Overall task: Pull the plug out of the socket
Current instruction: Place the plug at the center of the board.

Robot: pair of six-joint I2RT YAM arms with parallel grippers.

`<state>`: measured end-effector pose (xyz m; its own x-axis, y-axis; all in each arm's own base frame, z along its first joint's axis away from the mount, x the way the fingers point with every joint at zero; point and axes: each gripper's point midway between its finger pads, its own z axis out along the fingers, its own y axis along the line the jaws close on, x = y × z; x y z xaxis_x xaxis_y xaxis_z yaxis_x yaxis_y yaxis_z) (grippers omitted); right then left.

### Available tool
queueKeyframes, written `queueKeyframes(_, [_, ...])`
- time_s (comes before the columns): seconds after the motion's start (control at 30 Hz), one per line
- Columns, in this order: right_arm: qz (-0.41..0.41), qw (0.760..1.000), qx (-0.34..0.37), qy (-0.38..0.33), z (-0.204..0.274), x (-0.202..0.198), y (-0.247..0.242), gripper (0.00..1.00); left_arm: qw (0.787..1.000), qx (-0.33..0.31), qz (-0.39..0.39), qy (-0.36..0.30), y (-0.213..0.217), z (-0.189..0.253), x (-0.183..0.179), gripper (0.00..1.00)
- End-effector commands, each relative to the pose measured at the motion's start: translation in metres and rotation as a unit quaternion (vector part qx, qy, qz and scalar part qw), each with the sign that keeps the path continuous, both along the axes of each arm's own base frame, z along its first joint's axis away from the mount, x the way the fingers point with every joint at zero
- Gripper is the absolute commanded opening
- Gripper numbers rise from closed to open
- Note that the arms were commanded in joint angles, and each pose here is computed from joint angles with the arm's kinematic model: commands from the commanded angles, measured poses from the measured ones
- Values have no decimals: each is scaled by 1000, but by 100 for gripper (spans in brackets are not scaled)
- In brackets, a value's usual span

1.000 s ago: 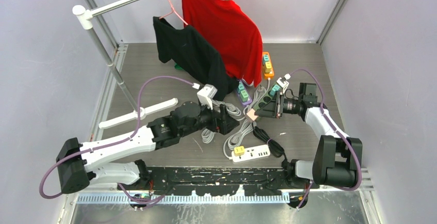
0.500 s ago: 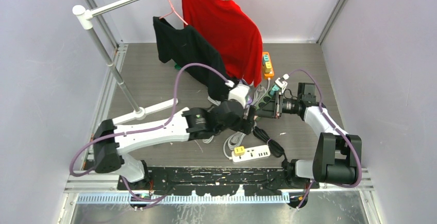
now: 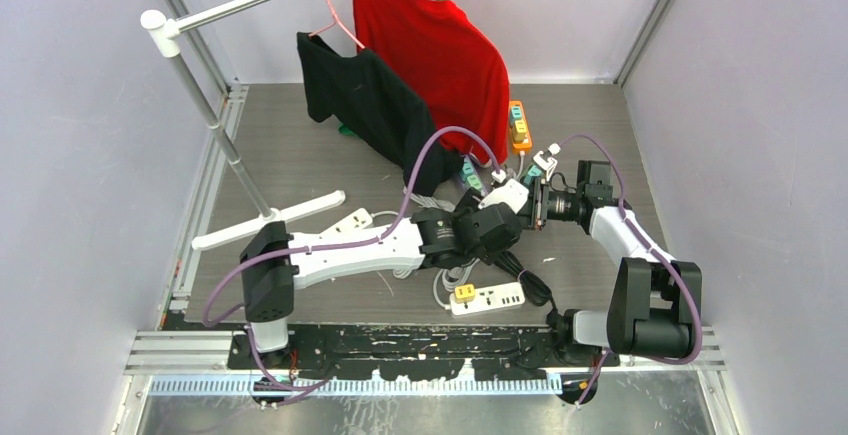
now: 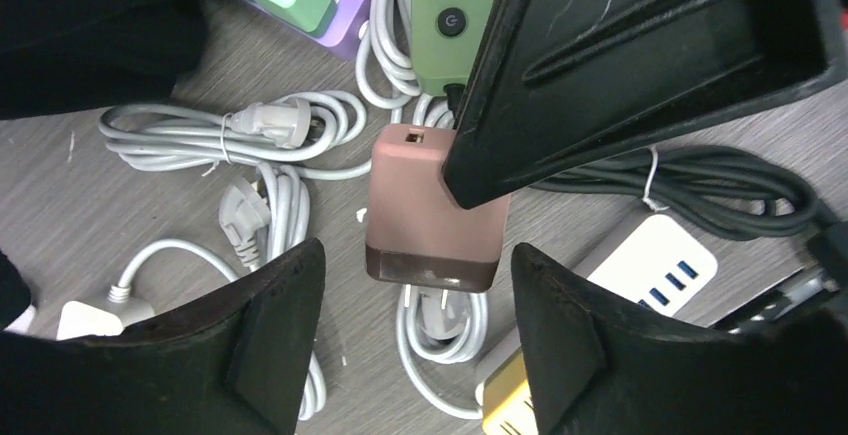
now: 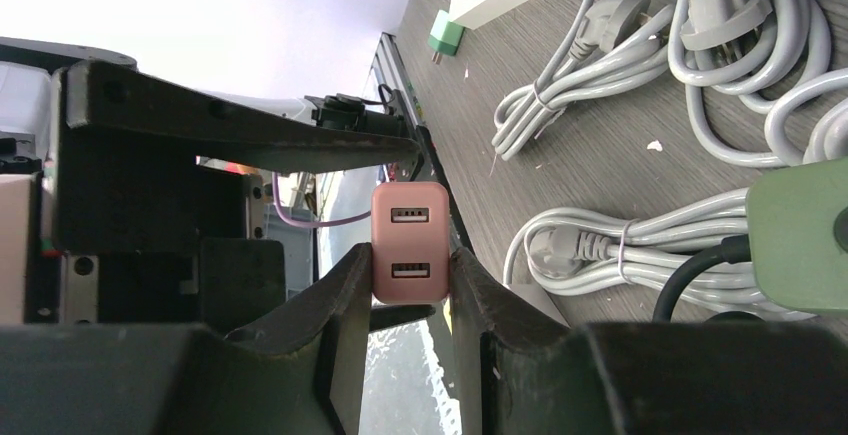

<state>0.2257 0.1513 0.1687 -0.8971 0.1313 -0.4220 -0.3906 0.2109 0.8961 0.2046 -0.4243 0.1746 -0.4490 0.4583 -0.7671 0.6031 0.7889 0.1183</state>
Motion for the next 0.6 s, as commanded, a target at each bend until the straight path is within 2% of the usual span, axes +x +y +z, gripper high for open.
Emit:
queueKeyframes(0.0, [15, 1000, 14, -23, 8, -3, 2, 1, 999, -2, -3, -35, -8, 20, 12, 61])
queueKeyframes(0.03, [15, 1000, 14, -22, 8, -3, 2, 1, 999, -1, -3, -35, -9, 20, 12, 52])
queueKeyframes(0.1, [15, 1000, 14, -24, 8, -3, 2, 1, 999, 2, -3, -35, -12, 18, 13, 43])
queueKeyframes(0.3, [15, 1000, 14, -24, 8, -3, 2, 1, 999, 4, 0, -31, -14, 16, 13, 30])
queueKeyframes(0.37, [15, 1000, 14, -24, 8, -3, 2, 1, 1000, 1, 0, -31, -14, 16, 13, 20])
queueKeyframes(0.43, [12, 1000, 11, -24, 7, -3, 2, 10, 1000, -2, 1, -31, -13, 16, 13, 4])
queueKeyframes(0.47, [12, 1000, 10, -24, 7, -2, 2, 14, 1000, -3, 2, -30, -12, 16, 12, 0])
queueKeyframes(0.57, [9, 1000, 6, -25, 6, -2, 2, 34, 999, -11, 11, -31, -7, 16, 12, 0])
